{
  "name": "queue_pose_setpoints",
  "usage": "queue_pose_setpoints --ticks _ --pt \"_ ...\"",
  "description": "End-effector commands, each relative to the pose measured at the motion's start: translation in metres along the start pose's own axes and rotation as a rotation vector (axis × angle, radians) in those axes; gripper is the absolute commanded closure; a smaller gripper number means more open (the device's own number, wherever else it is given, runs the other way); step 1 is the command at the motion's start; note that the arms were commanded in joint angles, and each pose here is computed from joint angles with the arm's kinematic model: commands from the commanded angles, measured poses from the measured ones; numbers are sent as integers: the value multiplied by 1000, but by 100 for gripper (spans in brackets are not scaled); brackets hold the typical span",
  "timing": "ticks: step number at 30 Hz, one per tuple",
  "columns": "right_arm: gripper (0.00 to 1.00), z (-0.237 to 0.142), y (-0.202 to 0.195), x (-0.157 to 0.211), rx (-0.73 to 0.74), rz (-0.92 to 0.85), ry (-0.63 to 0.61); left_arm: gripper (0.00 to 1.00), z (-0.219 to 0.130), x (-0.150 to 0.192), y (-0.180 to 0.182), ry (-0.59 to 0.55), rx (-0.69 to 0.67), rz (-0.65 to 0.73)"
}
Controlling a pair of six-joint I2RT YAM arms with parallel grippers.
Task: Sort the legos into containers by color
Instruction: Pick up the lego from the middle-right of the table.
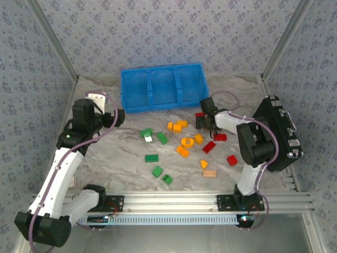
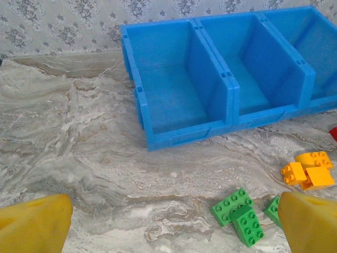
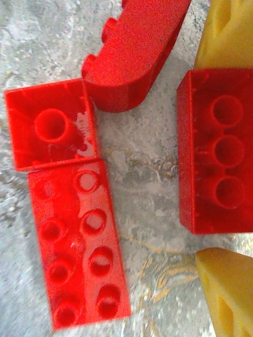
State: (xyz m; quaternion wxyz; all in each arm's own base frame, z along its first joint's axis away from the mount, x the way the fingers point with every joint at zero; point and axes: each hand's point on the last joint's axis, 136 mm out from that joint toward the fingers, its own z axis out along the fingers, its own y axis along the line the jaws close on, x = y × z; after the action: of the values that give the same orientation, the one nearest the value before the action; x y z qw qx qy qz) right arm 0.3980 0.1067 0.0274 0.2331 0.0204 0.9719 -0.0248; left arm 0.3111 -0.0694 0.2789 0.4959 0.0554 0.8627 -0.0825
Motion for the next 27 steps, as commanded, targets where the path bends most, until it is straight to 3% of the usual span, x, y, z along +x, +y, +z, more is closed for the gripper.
queue_pose_setpoints --ticks 1,4,11,18,27 --pt "21 6 -9 10 62 5 50 0 -17 -19 -7 -50 27 0" --pt "26 9 -10 12 78 12 58 0 -20 -17 -6 -43 24 -5" --pt "49 9 -11 12 95 36 51 0 -27 -18 -11 -40 51 -26" --pt "53 -1 -6 9 75 24 31 0 -30 -6 -9 0 42 -3" --pt "51 -72 13 -39 -20 -6 -133 0 -42 -8 -9 -10 39 19"
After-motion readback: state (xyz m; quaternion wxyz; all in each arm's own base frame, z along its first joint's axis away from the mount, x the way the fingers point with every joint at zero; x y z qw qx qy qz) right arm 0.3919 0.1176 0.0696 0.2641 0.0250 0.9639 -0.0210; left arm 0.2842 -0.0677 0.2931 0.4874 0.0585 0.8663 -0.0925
